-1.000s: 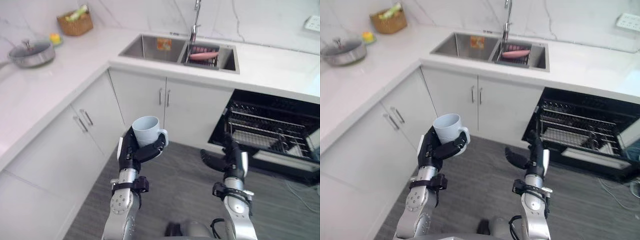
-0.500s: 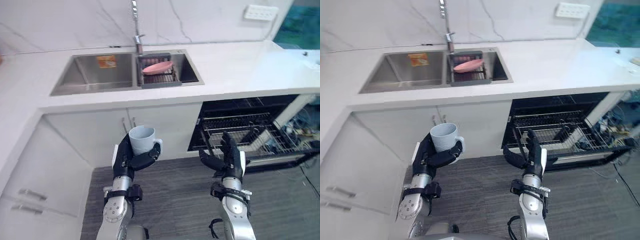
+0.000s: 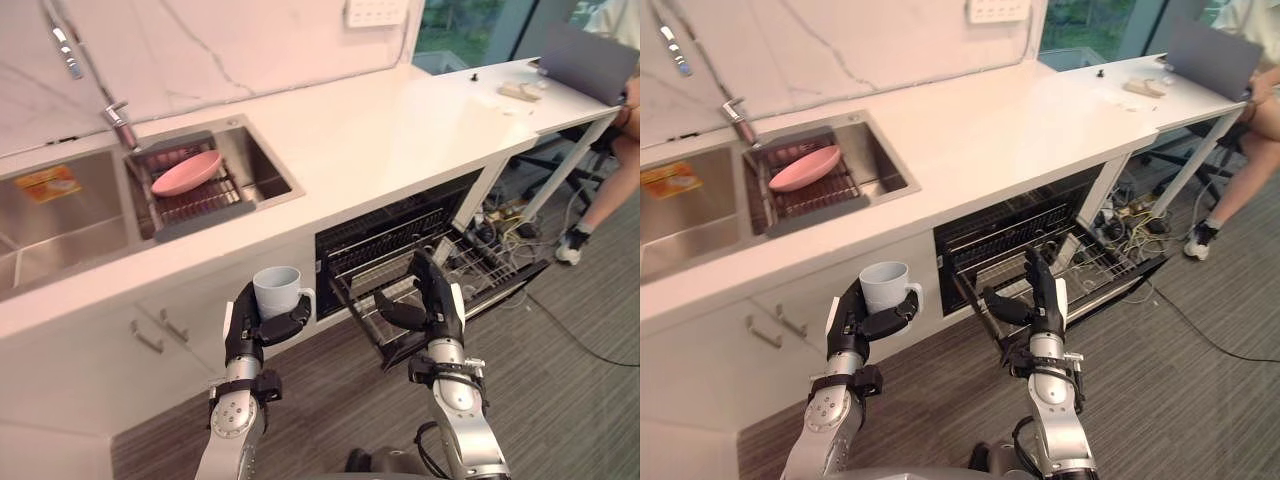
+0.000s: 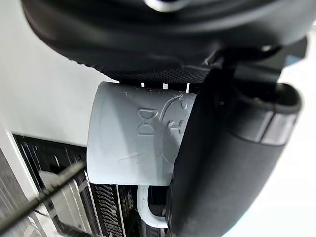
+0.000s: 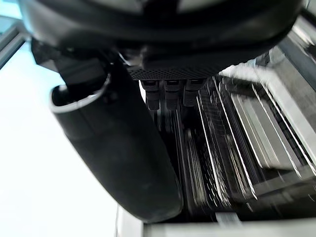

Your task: Walk over to the sink, pick up the cup, carry it to the dishwasher, place the cup inside the dishwasher, then close the dishwasher door

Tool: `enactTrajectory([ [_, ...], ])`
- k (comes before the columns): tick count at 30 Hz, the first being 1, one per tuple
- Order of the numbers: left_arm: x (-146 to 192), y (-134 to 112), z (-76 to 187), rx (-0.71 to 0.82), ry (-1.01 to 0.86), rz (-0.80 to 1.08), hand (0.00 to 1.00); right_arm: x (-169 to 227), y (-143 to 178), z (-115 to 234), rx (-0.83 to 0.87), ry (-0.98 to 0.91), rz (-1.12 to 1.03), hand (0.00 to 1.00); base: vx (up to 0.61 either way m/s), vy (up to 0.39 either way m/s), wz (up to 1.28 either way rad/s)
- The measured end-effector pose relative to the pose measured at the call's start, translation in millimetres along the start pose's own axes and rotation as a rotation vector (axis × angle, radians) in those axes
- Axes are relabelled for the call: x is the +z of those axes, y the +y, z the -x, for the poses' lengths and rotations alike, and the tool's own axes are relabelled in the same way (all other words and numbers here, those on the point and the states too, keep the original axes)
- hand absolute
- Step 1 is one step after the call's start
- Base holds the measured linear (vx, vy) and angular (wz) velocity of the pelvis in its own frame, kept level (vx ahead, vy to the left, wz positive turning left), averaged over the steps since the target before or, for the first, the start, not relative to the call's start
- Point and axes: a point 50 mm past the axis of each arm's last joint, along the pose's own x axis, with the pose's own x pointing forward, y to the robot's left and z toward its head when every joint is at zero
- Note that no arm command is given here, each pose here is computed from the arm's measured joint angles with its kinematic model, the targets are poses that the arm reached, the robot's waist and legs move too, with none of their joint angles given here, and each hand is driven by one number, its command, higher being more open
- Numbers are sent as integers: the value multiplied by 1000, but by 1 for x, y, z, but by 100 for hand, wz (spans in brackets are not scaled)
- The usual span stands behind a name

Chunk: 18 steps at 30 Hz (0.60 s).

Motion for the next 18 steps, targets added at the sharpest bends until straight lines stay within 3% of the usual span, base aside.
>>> enactTrajectory([
  [7, 20, 3, -1, 7, -96, 19, 30, 24, 6, 1, 54, -102, -79, 90, 242, 164, -63],
  [12, 17, -22, 9, -126, -89, 2, 30, 22, 23, 0, 175, -86, -115, 90, 126, 212, -21],
  [18, 15, -9, -1, -91, -80, -43, 30, 23, 34, 3, 287, -85, -149, 90, -35, 14, -17],
])
